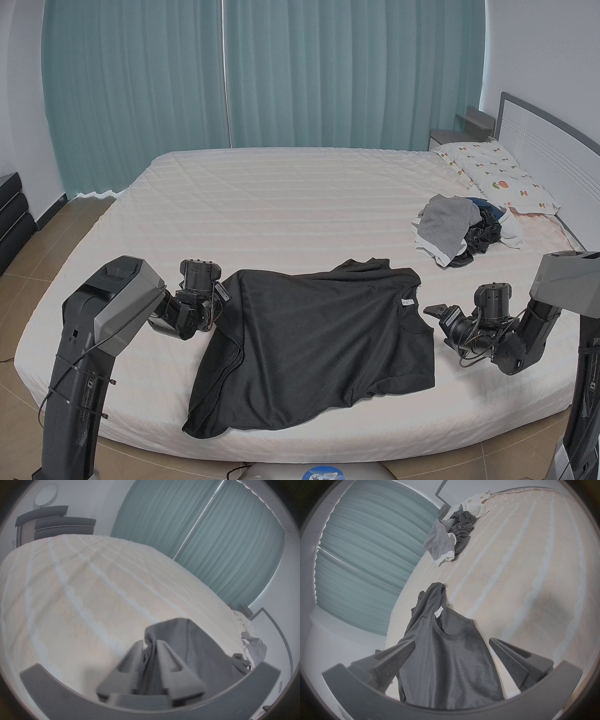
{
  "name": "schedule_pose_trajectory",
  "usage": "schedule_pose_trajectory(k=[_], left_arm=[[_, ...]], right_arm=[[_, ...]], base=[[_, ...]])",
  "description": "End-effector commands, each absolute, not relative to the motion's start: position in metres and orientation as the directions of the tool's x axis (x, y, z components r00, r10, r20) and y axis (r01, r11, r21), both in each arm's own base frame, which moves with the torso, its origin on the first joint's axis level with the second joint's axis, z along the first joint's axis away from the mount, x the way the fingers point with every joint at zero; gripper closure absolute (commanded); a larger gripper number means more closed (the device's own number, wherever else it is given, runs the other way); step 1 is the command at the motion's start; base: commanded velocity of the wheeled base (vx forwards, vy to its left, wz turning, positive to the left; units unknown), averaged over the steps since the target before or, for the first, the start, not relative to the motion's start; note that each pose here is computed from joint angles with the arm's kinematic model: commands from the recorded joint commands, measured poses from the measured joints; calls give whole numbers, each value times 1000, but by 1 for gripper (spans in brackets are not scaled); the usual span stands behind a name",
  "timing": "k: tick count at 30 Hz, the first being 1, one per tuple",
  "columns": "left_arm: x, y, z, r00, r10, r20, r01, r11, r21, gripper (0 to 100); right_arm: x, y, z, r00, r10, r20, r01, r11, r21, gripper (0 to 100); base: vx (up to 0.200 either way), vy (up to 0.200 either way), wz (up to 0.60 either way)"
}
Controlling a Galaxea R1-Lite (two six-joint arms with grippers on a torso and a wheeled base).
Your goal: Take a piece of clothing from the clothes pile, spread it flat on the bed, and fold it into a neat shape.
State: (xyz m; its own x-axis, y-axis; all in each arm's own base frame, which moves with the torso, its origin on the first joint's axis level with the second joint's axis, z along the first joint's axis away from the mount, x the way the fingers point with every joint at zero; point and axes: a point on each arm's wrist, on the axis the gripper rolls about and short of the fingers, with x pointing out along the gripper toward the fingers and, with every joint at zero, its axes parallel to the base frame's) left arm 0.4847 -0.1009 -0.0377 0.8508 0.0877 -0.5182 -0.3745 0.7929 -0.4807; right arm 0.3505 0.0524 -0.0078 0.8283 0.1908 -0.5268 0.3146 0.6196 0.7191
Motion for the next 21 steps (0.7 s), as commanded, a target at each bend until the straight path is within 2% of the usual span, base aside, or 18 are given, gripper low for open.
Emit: schedule_pose_trajectory(k=[1, 10, 16, 18, 19, 20, 21], left_arm=[[497, -89, -26, 873, 133, -468, -387, 774, -501, 100], [522, -71, 15, 927, 163, -338, -340, 749, -569, 100], [507, -63, -7, 875, 149, -461, -401, 757, -516, 100], [506, -63, -7, 874, 141, -465, -398, 757, -518, 100], [500, -63, -12, 865, 102, -491, -387, 760, -523, 100], [498, -63, -12, 863, 90, -497, -382, 760, -526, 0], [496, -64, -11, 861, 74, -503, -377, 758, -533, 0]], right_arm=[[348, 53, -10, 830, 193, -523, 309, 622, 719, 0], [347, 55, -12, 832, 197, -518, 302, 622, 722, 0], [347, 54, -11, 833, 196, -517, 302, 622, 723, 0], [347, 54, -12, 833, 196, -518, 303, 622, 722, 0], [347, 54, -12, 832, 197, -518, 303, 620, 723, 0], [347, 54, -12, 831, 197, -521, 305, 621, 722, 0], [346, 54, -13, 828, 197, -525, 309, 621, 720, 0]], base=[[0, 0, 0], [0, 0, 0], [0, 0, 0], [0, 0, 0], [0, 0, 0], [0, 0, 0], [0, 0, 0]])
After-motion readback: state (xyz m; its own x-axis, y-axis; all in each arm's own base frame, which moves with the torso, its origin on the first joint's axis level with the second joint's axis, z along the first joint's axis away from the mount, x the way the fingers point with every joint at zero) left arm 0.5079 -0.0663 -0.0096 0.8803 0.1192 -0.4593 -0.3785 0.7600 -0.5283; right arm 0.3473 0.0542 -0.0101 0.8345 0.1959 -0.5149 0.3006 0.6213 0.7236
